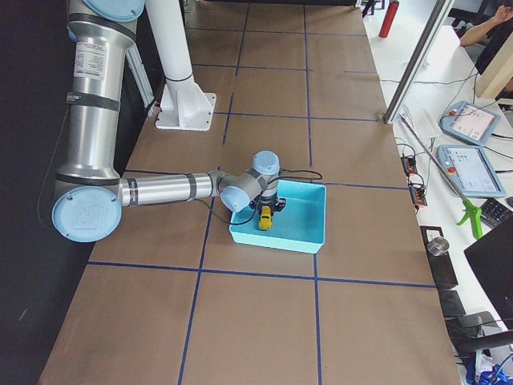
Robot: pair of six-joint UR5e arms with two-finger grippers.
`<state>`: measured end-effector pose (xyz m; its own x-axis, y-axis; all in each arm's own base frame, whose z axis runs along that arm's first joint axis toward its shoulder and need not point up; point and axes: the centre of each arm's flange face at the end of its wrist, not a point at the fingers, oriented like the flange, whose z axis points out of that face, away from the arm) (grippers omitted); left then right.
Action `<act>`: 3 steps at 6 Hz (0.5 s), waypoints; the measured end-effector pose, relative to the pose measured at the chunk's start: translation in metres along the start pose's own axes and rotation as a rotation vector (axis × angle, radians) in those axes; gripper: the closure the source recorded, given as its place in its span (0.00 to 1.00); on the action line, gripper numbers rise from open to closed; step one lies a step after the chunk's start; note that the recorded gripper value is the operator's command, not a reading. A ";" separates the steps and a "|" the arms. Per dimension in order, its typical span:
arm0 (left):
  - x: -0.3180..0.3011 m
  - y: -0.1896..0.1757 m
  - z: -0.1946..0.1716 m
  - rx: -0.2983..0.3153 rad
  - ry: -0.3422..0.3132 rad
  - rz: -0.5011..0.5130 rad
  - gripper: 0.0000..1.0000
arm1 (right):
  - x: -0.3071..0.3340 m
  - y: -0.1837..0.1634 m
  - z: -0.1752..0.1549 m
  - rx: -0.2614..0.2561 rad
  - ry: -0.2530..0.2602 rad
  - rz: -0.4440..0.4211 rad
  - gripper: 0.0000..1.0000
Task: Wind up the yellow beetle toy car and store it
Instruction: 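Open the right gripper to release the car in the bin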
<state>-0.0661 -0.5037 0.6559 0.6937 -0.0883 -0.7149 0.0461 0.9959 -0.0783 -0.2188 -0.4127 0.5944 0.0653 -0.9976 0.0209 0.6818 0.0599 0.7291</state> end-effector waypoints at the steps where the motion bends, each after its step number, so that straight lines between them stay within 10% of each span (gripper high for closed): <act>1: 0.000 0.000 0.000 0.000 0.000 0.000 0.00 | 0.000 0.000 0.000 0.000 -0.001 0.001 0.00; 3: 0.000 0.000 0.000 0.001 0.000 0.001 0.00 | 0.002 -0.006 -0.002 0.009 0.005 -0.012 0.00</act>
<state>-0.0661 -0.5040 0.6555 0.6937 -0.0877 -0.7149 0.0461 0.9959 -0.0775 -0.2210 -0.4153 0.5891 0.0608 -0.9981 0.0088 0.6763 0.0477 0.7351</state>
